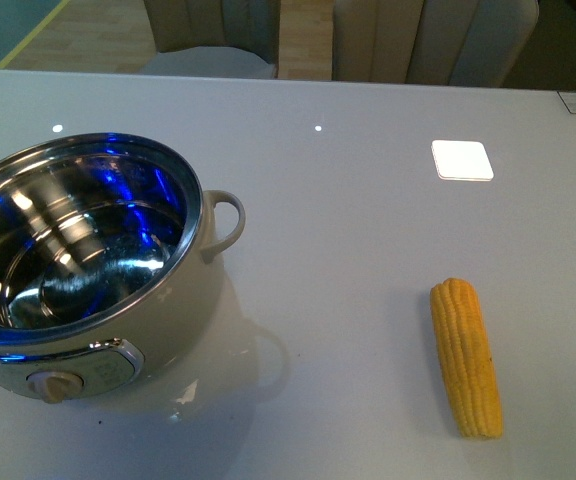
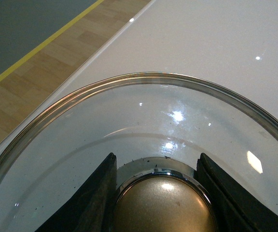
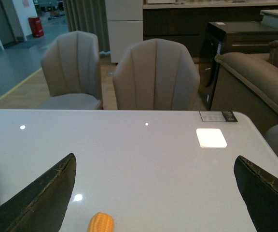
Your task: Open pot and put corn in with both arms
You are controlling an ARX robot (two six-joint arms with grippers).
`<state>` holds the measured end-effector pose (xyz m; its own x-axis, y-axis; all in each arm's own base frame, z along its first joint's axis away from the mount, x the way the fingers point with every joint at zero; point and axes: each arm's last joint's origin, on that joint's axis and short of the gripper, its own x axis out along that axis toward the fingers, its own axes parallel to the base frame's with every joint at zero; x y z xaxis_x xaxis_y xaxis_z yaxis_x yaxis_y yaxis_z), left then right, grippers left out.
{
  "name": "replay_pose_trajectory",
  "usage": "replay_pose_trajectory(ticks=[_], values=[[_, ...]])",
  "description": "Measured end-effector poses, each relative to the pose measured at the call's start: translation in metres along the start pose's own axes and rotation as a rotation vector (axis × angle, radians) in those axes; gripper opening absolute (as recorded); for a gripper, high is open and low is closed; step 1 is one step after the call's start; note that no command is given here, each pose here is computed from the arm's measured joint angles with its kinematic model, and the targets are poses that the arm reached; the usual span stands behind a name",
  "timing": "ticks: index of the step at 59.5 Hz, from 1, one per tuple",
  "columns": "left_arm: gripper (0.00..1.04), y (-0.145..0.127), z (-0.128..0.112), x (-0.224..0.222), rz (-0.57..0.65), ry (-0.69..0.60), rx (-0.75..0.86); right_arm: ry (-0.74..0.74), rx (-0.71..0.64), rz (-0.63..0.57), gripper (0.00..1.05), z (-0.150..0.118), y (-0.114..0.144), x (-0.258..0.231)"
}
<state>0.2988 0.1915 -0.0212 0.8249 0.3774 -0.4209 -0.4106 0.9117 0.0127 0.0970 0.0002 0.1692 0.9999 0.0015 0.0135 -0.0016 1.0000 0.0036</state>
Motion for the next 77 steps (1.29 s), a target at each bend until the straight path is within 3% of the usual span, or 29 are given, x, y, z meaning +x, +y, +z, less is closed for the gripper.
replay_pose_trajectory(ticks=[49,68,77], values=[[0.44,0.001,-0.029,0.014,-0.029,0.022,0.002,0.0,0.0,0.0,0.96,0.0,0.0,0.0],[0.96,0.0,-0.013,0.011,-0.035,-0.008,0.003,0.0,0.0,0.0,0.96,0.0,0.0,0.0],[0.98,0.002,0.013,0.004,-0.028,-0.049,-0.01,0.0,0.0,0.0,0.96,0.0,0.0,0.0]])
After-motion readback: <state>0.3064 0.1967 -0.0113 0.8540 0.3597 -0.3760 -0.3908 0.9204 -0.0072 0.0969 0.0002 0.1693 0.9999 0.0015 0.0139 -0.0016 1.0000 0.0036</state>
